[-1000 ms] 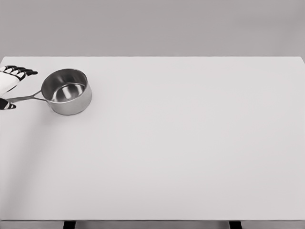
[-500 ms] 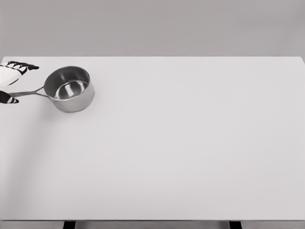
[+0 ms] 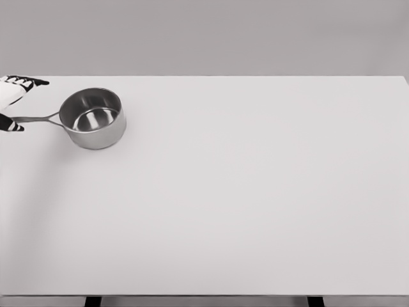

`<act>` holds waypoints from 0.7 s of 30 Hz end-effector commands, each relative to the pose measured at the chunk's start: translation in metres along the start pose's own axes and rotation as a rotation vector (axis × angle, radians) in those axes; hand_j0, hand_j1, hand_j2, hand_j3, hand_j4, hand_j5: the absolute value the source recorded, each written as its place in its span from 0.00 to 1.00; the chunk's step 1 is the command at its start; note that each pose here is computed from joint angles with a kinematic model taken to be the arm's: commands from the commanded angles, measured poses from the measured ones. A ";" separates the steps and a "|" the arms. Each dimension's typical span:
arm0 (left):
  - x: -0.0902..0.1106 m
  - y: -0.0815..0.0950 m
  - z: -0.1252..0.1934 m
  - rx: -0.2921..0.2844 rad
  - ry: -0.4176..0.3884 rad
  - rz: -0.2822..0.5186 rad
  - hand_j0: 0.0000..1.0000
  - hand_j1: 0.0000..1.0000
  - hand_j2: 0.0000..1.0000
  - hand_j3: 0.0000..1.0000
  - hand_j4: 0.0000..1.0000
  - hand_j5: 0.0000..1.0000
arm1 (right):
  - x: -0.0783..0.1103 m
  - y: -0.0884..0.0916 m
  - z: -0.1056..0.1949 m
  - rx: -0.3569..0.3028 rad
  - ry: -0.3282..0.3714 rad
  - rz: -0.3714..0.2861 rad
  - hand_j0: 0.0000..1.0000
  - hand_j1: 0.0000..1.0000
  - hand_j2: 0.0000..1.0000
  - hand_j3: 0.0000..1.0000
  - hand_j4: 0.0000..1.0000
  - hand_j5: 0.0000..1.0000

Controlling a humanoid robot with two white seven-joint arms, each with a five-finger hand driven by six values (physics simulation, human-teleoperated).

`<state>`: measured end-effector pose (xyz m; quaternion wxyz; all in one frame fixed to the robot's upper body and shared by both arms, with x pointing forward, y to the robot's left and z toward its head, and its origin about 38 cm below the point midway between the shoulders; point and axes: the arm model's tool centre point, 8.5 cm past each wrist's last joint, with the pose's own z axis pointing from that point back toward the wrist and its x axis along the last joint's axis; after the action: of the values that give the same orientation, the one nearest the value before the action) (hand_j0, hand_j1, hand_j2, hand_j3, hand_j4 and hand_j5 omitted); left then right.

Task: Rotate pot handle

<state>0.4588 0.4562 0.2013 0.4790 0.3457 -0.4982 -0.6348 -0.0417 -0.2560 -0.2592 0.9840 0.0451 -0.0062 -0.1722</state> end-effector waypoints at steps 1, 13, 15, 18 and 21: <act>-0.001 -0.005 -0.001 -0.011 0.001 0.012 1.00 1.00 1.00 1.00 1.00 1.00 | 0.000 0.000 0.000 0.000 0.000 0.000 1.00 1.00 1.00 1.00 1.00 1.00; -0.006 0.003 -0.010 -0.013 0.030 0.035 1.00 1.00 1.00 1.00 1.00 1.00 | 0.000 0.000 0.000 0.000 0.000 0.000 1.00 1.00 1.00 1.00 1.00 1.00; -0.008 0.005 -0.011 -0.011 0.034 0.041 1.00 1.00 1.00 1.00 1.00 1.00 | 0.000 0.000 0.000 0.000 0.000 0.000 1.00 1.00 1.00 1.00 1.00 1.00; -0.011 0.008 -0.012 -0.007 0.040 0.048 1.00 1.00 1.00 1.00 1.00 1.00 | 0.000 0.000 0.000 0.000 0.000 0.000 1.00 1.00 1.00 1.00 1.00 1.00; -0.011 0.008 -0.012 -0.006 0.038 0.049 1.00 1.00 1.00 1.00 1.00 1.00 | 0.000 0.000 0.000 0.000 0.000 0.000 1.00 1.00 1.00 1.00 1.00 1.00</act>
<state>0.4753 0.4613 0.2065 0.5017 0.3453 -0.4943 -0.6202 -0.0417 -0.2560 -0.2592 0.9840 0.0451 -0.0062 -0.1722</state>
